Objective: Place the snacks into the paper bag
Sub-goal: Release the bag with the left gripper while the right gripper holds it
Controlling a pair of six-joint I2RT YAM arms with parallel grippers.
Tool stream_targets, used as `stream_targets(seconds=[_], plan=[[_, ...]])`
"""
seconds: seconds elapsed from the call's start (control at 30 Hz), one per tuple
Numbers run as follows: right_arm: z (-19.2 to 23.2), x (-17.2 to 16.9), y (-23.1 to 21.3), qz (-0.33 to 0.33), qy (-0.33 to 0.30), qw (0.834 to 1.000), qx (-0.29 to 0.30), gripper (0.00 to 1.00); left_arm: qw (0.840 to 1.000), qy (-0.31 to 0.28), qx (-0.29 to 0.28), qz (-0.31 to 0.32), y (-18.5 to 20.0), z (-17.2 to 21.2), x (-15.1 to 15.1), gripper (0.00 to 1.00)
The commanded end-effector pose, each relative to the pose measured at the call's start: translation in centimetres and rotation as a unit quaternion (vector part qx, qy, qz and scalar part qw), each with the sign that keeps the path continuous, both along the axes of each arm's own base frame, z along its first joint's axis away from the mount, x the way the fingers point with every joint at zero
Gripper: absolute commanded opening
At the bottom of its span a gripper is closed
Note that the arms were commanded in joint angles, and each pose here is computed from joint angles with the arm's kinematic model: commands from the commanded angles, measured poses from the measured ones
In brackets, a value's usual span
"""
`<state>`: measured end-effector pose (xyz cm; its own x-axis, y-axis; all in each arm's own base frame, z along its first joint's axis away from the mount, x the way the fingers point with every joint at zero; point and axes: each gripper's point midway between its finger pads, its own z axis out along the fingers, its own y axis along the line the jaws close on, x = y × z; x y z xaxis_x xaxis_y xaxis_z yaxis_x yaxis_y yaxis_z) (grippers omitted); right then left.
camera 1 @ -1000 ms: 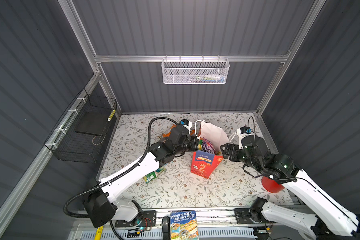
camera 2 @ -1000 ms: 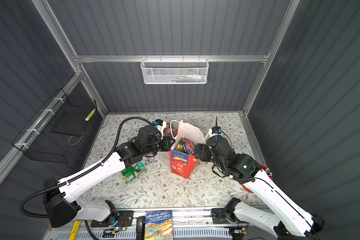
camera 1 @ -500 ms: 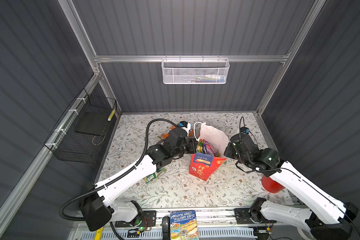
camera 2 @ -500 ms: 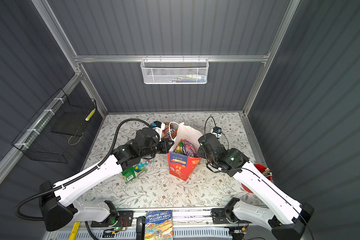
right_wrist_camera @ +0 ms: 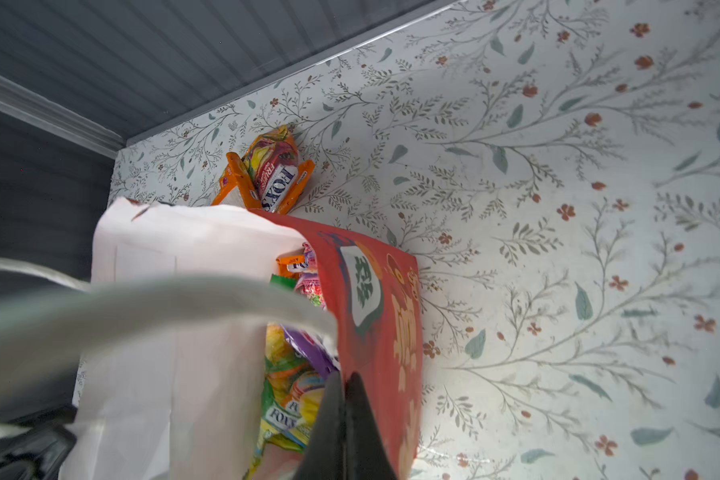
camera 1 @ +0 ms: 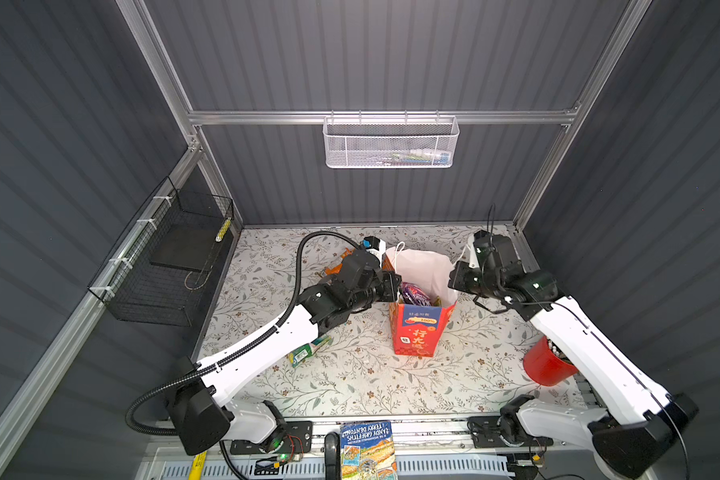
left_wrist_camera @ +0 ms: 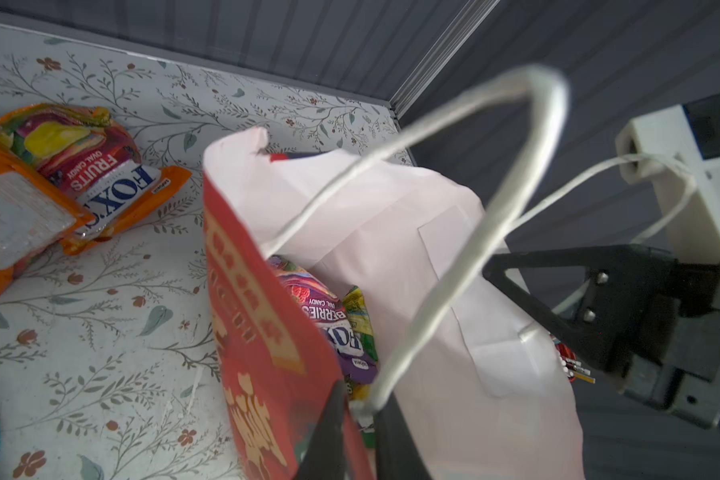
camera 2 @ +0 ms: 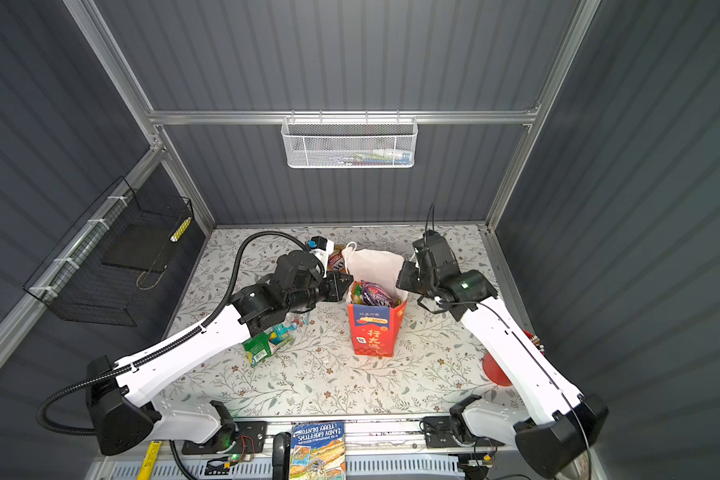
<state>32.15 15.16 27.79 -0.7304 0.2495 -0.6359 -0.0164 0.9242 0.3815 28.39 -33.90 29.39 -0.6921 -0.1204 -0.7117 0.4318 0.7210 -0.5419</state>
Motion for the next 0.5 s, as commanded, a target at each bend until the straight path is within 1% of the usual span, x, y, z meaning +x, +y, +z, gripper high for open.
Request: stream_targets(seconds=[0.0, 0.07, 0.13, 0.17, 0.23, 0.27, 0.33, 0.4, 0.43, 0.47], plan=[[3.3, 1.4, 0.9, 0.042, -0.068, 0.997, 0.003, 0.00, 1.000, -0.024, -0.004, 0.012, -0.2, 1.1, 0.8, 0.49], [3.1, 1.7, 0.7, 0.037, -0.079, 0.996, 0.005, 0.00, 0.999, -0.035, 0.006, 0.019, 0.6, 1.4, 0.7, 0.77], [3.6, 2.3, 0.1, 0.026, -0.092, 0.995, 0.011, 0.00, 0.998, -0.054, 0.013, 0.018, 1.5, 2.6, 0.3, 0.98], [3.9, 2.6, -0.1, 0.020, -0.094, 0.995, 0.018, 0.00, 0.998, -0.062, 0.017, 0.009, 1.9, 3.4, -0.2, 1.00], [3.6, 2.6, -0.1, 0.023, -0.085, 0.996, 0.031, 0.00, 0.997, -0.067, 0.033, -0.004, 2.8, 4.6, -1.2, 1.00], [2.9, 2.3, -0.3, 0.018, -0.075, 0.997, 0.031, 0.00, 0.997, -0.064, 0.048, 0.000, 3.7, 4.7, -1.7, 1.00], [1.5, 2.1, -0.4, 0.011, -0.077, 0.996, 0.041, 0.00, 0.995, -0.069, 0.068, 0.007, 5.6, 4.5, -2.6, 1.00], [0.9, 1.8, -0.3, 0.011, -0.073, 0.996, 0.051, 0.00, 0.993, -0.085, 0.081, 0.030, 8.2, 4.5, -3.4, 1.00], [0.9, 1.7, -0.3, 0.013, -0.072, 0.996, 0.050, 0.00, 0.991, -0.089, 0.087, 0.048, 9.5, 4.5, -3.6, 1.00], [0.9, 1.6, -0.5, 0.010, -0.072, 0.996, 0.046, 0.00, 0.988, -0.086, 0.099, 0.083, 11.3, 4.2, -3.6, 1.00]])
